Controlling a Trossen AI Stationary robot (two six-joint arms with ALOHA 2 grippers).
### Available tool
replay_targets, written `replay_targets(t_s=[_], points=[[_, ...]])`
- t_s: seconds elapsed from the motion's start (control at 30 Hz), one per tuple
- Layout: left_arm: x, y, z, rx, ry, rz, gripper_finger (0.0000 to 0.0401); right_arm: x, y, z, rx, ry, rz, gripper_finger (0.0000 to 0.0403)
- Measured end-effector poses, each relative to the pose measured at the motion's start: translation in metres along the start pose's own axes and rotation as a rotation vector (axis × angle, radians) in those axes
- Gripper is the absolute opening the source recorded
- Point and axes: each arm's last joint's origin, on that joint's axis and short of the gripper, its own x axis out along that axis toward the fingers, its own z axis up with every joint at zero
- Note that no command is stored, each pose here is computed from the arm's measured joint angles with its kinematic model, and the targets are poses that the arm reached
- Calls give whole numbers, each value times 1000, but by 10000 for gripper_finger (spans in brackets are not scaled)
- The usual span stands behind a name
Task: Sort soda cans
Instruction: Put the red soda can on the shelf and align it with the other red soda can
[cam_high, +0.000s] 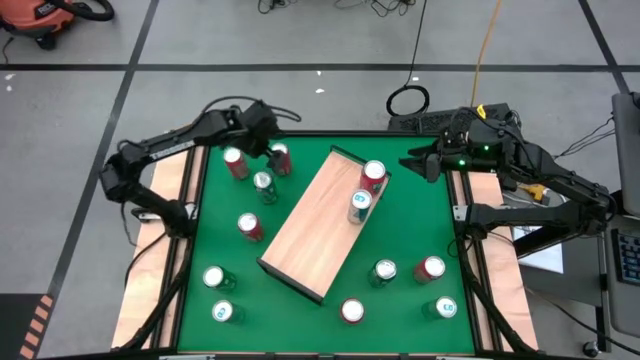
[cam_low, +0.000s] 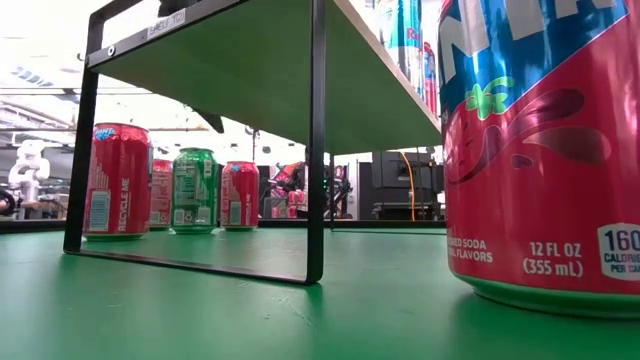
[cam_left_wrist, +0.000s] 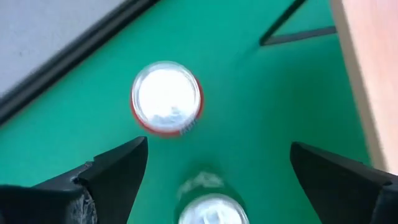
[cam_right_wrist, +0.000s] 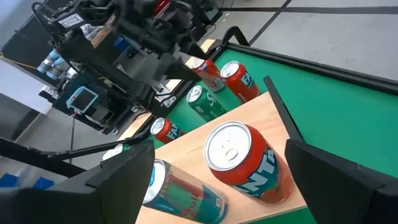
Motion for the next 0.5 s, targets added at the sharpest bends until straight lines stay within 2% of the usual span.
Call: replay_targets(t_s=[0.1, 0.23, 0.5], points=[[12, 6, 6, 10, 4, 11, 392, 0, 0, 0, 16, 0, 0, 352], [32, 16, 9, -31, 75, 42, 392, 0, 0, 0, 22, -3, -3, 352], [56, 20, 16, -27, 81, 46, 392, 0, -1, 1, 3, -25, -30, 352]])
